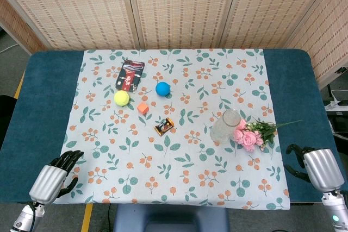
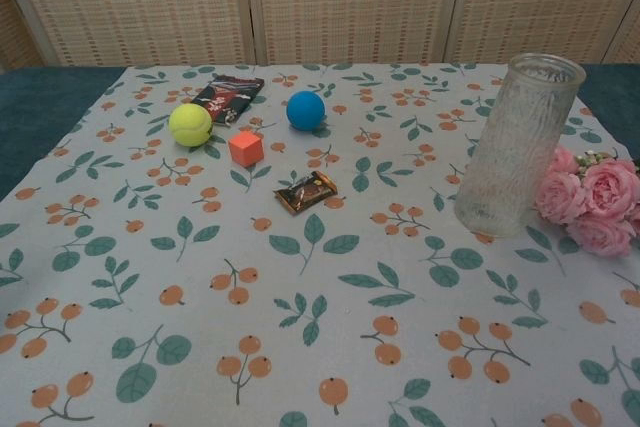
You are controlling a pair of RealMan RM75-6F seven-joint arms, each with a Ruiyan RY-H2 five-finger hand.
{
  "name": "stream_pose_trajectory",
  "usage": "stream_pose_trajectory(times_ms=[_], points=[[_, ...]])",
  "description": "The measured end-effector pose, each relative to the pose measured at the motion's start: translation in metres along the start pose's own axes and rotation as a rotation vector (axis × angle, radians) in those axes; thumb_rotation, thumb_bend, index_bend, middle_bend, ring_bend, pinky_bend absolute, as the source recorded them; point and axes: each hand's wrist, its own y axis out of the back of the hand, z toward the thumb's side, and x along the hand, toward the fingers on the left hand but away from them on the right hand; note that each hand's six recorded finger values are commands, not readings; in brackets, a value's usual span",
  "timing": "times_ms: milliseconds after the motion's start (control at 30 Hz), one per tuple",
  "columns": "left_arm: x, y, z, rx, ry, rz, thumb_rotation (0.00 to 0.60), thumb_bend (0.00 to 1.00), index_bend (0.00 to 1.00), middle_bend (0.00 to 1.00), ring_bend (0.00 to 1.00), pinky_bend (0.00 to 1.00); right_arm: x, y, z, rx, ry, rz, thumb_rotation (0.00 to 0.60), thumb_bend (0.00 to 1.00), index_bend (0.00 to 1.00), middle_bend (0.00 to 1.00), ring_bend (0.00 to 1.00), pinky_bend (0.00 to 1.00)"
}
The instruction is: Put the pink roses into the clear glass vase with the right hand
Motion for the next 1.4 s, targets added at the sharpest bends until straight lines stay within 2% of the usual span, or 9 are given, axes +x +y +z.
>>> stream_pose_trajectory(times_ms=[200, 467, 633, 833, 1033, 1200, 1400], points=[[0.0, 0.0, 0.0, -0.003, 0.003, -0.001, 0.6, 0.38, 0.1, 0.13, 0.15, 0.36, 0.0, 0.0, -0.005, 0.034, -0.021, 0.029, 0.6, 0.04, 0.44, 0.81, 0.77, 1.0], [0.001, -0.001, -0.003, -0.009, 0.008, -0.007, 0.6, 0.38, 0.1, 0.13, 0.15, 0.36, -0.008, -0.003, -0.016, 0.098, -0.073, 0.113, 0.6, 0.04, 0.18, 0.81, 0.81, 1.0], [0.0, 0.003, 0.0, -0.002, 0.0, 0.012, 0.6, 0.38, 0.1, 0.13, 0.15, 0.36, -0.022, -0.015, -0.02, 0.117, -0.078, 0.191, 0.6, 0.04, 0.09, 0.81, 0.83, 1.0], [0.0, 0.0, -0.002, 0.0, 0.007, -0.001, 0.6, 0.38, 0.1, 0.13, 0.15, 0.36, -0.056, -0.04, -0.033, 0.152, -0.056, 0.301, 0.6, 0.04, 0.02, 0.81, 0.84, 1.0], [0.001, 0.0, -0.002, -0.001, 0.004, -0.001, 0.6, 0.38, 0.1, 0.13, 0.15, 0.36, -0.088, -0.068, -0.056, 0.188, -0.048, 0.379, 0.6, 0.04, 0.02, 0.81, 0.85, 1.0], [0.001, -0.002, -0.001, 0.002, 0.003, -0.007, 0.6, 0.38, 0.1, 0.13, 0.15, 0.36, -0.104, -0.094, -0.064, 0.146, -0.037, 0.436, 0.6, 0.04, 0.06, 0.81, 0.85, 1.0], [0.001, -0.003, -0.001, 0.0, 0.003, -0.009, 0.6, 0.38, 0.1, 0.13, 0.15, 0.36, -0.112, -0.117, -0.062, 0.075, -0.004, 0.472, 0.6, 0.04, 0.15, 0.83, 0.87, 1.0]])
